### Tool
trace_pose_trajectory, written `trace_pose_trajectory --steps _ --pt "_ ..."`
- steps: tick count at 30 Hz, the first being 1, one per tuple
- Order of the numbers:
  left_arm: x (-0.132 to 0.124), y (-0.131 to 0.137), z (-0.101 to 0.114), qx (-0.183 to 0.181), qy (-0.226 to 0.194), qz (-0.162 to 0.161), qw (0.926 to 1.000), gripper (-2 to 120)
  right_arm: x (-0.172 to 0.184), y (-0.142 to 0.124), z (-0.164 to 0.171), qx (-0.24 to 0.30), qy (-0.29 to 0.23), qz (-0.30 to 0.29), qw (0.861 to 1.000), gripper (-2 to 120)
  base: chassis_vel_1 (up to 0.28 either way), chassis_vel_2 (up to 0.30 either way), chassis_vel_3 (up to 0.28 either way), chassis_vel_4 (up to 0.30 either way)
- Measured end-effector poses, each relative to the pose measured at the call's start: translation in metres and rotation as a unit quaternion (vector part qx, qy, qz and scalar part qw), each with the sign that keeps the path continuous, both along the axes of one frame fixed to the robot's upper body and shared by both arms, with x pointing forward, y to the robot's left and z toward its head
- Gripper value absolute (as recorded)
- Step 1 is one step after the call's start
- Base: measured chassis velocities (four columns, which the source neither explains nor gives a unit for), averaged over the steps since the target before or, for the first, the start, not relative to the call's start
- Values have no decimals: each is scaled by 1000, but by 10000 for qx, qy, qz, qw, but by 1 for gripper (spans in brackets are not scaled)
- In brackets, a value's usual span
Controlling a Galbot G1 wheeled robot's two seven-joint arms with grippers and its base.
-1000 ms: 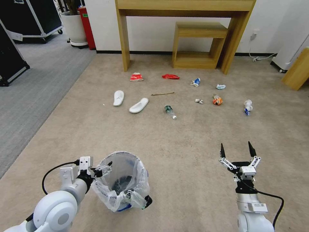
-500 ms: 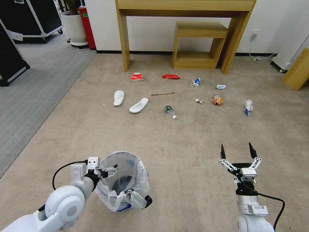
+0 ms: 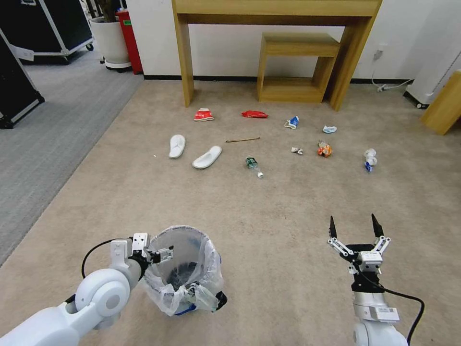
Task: Pick up the trash bin and place the garbage on the floor into it.
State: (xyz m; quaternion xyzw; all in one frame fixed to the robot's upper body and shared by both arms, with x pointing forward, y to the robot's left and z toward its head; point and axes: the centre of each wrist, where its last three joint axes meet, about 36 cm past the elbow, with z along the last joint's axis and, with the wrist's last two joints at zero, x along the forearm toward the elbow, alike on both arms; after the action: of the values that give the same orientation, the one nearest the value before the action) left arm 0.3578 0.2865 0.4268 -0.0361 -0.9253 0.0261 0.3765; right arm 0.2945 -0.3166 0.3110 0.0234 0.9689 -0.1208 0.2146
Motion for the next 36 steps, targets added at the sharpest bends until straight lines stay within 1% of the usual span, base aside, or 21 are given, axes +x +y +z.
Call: trace_pose_trajectory --steps 5,8,14,16,19,26,28,29,31,33,35,36 --pt "3 4 -6 33 55 -22 10000 100 0 1 -1 15 -4 6 10000 100 0 0 0 0" --pt "6 4 -12 116 92 -64 9999 100 0 1 -2 29 -9 12 10000 100 0 0 0 0" --pt "12 4 -9 133 36 -54 9999 100 -2 0 -3 29 -13 7 10000 100 0 0 0 0" --pt "18 6 -4 136 11 -69 9999 100 -2 -2 -3 24 -29 -2 10000 100 0 0 0 0" --pt "22 6 -1 180 35 -103 9998 100 -2 -3 -2 28 -40 -6 10000 100 0 0 0 0" --pt "23 5 -7 284 172 -114 9994 99 -2 -4 -2 32 -67 -16 10000 100 0 0 0 0" --pt "22 4 -12 379 216 -101 9990 90 -1 -6 -1 31 -87 -25 10000 100 0 0 0 0" --pt "22 4 -12 379 216 -101 9990 90 -1 -6 -1 31 -87 -25 10000 100 0 0 0 0" --pt "21 4 -13 438 237 -79 9987 80 0 -7 0 23 -103 -32 9999 100 0 0 0 0" --pt "20 5 -14 451 242 -73 9987 78 0 -7 0 23 -107 -35 9999 100 0 0 0 0" --pt "17 8 -15 548 287 -60 9981 65 2 -7 1 39 -137 -55 9999 100 0 0 0 0" --pt "17 8 -15 548 287 -60 9981 65 2 -7 1 39 -137 -55 9999 100 0 0 0 0"
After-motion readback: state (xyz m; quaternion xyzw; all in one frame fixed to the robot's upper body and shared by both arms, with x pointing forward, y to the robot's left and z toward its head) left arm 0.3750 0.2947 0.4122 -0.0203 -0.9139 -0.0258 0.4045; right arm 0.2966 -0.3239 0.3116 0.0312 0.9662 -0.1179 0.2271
